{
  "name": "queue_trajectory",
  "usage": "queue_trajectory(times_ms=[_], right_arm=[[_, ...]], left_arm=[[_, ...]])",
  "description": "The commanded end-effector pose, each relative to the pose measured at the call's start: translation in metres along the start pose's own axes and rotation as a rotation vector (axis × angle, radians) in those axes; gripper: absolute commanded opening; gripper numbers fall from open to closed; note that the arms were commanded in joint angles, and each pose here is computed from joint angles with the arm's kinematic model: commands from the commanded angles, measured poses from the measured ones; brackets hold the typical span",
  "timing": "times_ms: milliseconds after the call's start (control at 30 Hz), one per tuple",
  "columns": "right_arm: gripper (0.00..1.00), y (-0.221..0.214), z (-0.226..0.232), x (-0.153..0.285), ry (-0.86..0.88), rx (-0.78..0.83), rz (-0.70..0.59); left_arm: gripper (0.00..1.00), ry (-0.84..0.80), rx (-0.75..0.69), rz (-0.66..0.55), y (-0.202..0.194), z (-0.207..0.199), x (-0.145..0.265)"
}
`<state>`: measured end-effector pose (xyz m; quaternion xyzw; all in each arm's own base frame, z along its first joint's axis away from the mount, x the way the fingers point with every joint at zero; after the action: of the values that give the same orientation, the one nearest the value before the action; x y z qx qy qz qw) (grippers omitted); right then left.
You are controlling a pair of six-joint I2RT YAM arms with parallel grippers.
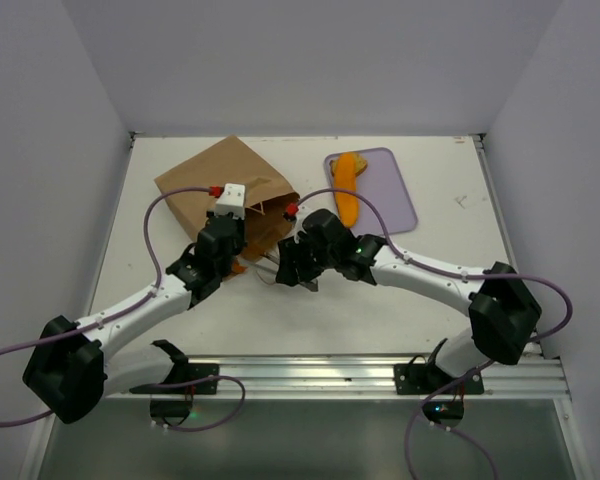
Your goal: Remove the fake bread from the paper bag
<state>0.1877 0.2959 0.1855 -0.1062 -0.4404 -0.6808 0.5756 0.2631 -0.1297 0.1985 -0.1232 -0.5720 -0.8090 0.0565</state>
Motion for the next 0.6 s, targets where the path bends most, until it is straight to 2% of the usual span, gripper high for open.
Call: queue_trajectory(times_ms=[0, 567], right_arm=[[0.52, 0.018, 0.02, -0.007, 0.09, 0.028, -0.04], [0.54, 0.021, 0.015, -0.046, 0.063, 0.023, -0.003]], left_arm=[[0.0, 0.007, 0.044, -0.036, 0.008, 0.004, 0.003], [0.0, 0.005, 0.045, -0.041, 0.007, 0.005, 0.005]])
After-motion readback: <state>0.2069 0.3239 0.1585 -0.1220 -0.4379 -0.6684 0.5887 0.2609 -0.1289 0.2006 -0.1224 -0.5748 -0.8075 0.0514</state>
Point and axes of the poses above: each gripper's point midway between its finger pads, its own x axis back along the fingers, its own z axis along the line the jaws close on, y = z × x, the point moved 8 cm from there along x, back along the fingers, and after that the axes turned 15 degrees about -x, right-handed, at the moved point
